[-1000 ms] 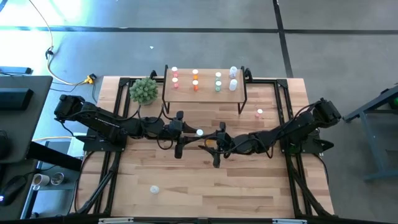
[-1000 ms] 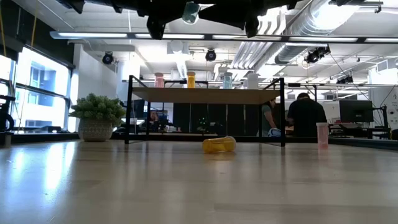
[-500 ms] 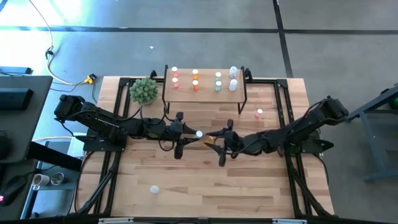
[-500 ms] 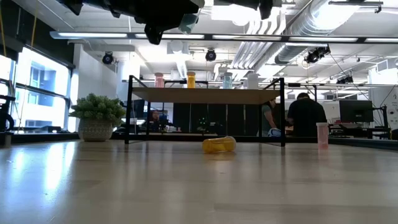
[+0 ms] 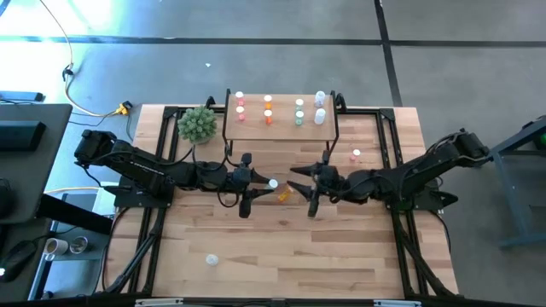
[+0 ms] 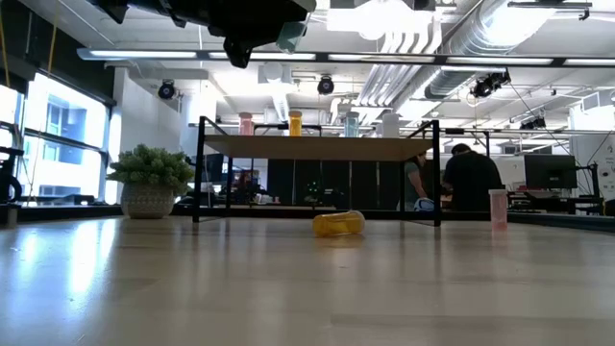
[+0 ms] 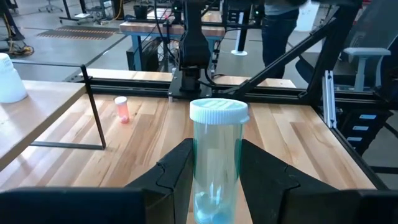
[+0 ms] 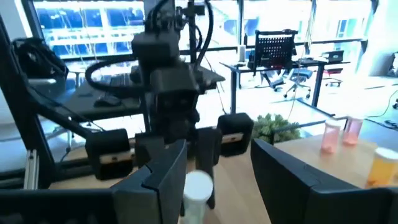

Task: Pick and place medicine bottles onto shelf by color
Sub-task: Put the blue pill bottle on the shelf aligned with the other blue pill bottles

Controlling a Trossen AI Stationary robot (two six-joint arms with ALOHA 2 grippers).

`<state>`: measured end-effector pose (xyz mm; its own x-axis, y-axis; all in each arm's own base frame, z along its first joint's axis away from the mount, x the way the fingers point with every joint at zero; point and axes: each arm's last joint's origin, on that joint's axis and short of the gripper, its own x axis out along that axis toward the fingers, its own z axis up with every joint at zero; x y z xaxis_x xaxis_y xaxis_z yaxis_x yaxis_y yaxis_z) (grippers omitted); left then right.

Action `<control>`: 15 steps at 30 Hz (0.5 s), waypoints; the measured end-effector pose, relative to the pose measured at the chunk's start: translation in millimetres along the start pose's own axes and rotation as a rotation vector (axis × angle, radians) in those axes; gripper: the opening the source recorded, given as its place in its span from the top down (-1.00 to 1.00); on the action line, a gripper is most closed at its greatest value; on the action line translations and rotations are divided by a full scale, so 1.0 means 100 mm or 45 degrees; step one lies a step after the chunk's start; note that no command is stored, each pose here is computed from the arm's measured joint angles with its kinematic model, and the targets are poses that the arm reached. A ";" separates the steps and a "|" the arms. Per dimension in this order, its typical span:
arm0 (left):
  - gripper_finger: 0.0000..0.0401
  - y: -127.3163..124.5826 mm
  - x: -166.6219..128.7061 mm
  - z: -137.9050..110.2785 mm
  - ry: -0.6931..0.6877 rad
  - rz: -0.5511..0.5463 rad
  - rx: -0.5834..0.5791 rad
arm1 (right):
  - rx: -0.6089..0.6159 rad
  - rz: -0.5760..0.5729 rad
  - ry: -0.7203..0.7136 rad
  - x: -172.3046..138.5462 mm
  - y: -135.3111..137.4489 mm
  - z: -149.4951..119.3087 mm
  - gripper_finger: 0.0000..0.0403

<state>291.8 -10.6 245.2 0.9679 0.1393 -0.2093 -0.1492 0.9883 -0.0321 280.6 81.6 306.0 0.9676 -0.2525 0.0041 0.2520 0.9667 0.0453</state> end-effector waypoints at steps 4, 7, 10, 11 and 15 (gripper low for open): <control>0.45 0.00 0.00 0.00 -0.001 0.000 0.000 | 0.020 0.019 -0.028 -0.04 -0.06 0.09 0.15; 0.45 0.00 0.00 0.01 -0.008 0.000 -0.002 | 0.027 0.056 -0.040 -0.07 -0.08 0.14 0.15; 0.45 0.00 0.00 0.01 -0.010 -0.001 -0.003 | 0.012 0.089 -0.028 -0.07 -0.10 0.14 0.15; 0.45 0.00 0.00 0.01 -0.010 -0.001 -0.003 | -0.002 0.088 -0.028 -0.06 -0.11 0.14 0.15; 0.45 0.00 0.00 0.01 -0.011 -0.001 -0.002 | -0.020 0.051 -0.020 -0.02 -0.19 0.13 0.15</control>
<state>292.0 -10.6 246.0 0.9697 0.1389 -0.2011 -0.1486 0.9883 -0.0341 273.5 63.6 318.6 0.9766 -0.2140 0.0216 0.2133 0.9765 0.0294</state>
